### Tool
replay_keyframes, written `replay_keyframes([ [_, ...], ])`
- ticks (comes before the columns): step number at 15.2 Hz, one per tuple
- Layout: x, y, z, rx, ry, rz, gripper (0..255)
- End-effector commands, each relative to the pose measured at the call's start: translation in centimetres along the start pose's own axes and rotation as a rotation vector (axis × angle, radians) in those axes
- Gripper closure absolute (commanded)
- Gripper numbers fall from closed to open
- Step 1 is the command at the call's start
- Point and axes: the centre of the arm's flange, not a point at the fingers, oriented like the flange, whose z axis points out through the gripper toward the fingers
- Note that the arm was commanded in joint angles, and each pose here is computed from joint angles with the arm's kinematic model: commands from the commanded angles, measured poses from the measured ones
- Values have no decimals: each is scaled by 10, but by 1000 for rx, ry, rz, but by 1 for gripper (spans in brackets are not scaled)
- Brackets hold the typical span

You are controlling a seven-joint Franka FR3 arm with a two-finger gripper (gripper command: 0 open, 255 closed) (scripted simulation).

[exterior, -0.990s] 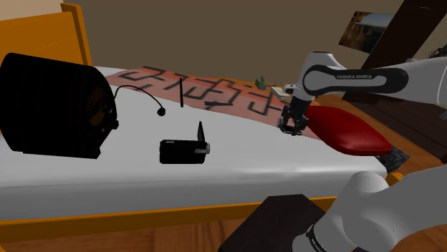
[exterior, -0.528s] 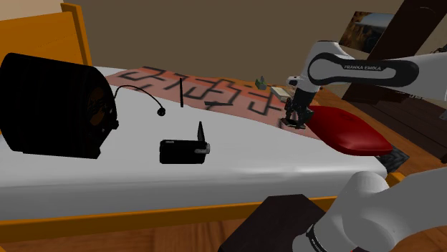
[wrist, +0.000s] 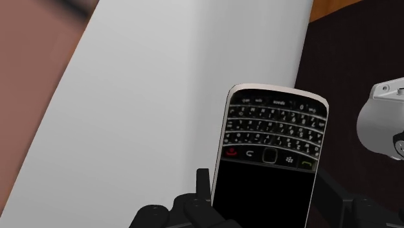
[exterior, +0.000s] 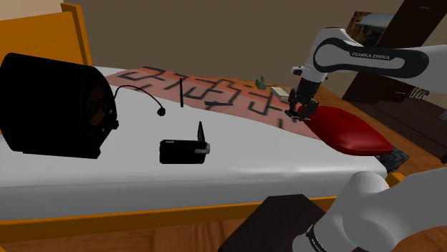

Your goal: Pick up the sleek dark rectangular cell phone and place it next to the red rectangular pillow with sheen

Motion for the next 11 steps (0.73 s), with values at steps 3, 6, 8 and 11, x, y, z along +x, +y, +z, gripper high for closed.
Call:
replay_keyframes([
  [3,-8,8,-15,0,0,0,255],
  [6,-32,40,-16,0,0,0,255],
  [8,-48,61,-17,0,0,0,255],
  [11,-71,93,-18,0,0,0,255],
])
